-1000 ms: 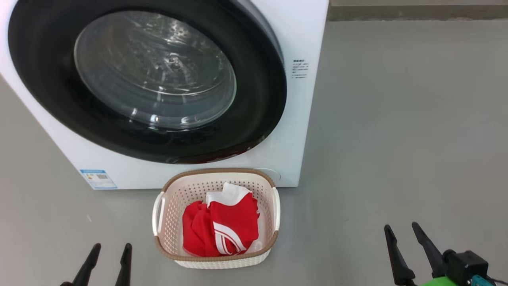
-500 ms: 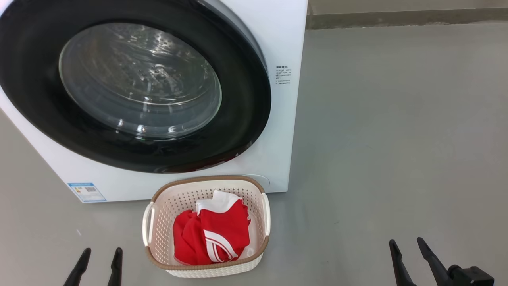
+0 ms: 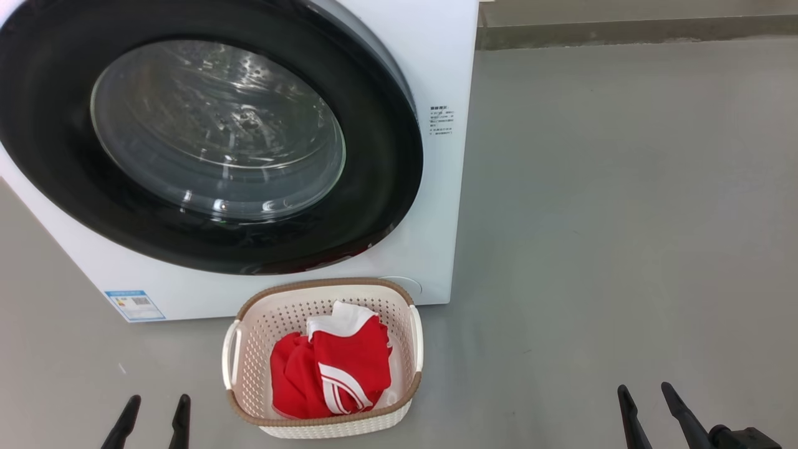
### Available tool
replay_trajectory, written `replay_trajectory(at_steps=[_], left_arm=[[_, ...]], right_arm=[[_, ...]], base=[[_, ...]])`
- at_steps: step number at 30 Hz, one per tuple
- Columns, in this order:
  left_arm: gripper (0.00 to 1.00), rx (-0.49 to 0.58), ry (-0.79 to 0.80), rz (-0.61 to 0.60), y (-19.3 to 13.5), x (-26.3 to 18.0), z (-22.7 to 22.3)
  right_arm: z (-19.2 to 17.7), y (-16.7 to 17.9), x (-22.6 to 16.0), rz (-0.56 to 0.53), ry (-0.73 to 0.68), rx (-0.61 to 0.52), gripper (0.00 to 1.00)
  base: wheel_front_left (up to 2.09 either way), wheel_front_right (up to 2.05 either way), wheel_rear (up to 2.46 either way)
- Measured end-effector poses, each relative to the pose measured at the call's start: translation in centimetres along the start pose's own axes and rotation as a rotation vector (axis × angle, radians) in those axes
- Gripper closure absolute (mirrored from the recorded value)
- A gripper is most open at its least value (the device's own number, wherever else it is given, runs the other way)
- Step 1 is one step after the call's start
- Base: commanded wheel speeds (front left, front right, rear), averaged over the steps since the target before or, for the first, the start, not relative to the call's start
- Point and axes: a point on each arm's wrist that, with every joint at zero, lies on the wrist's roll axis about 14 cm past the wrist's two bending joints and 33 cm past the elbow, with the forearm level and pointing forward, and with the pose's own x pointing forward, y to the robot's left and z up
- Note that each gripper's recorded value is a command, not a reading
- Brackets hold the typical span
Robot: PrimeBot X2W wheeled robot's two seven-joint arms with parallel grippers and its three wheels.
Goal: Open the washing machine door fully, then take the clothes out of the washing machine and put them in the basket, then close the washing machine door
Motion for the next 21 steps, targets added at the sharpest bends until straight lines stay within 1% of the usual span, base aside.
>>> replay_trajectory(at_steps=[20, 21], left_arm=[[0.00, 0.000, 0.010, -0.002, -0.05, 0.11, -0.29], [1.00, 0.000, 0.013, -0.003, -0.09, 0.11, -0.39]], right_arm=[[-0.11, 0.00, -0.07, -0.001, 0.003, 0.002, 0.00], [-0.19, -0.02, -0.10, -0.002, 0.006, 0.003, 1.00]], base=[[0.00, 0.00, 0.00], [0.00, 0.00, 0.00]])
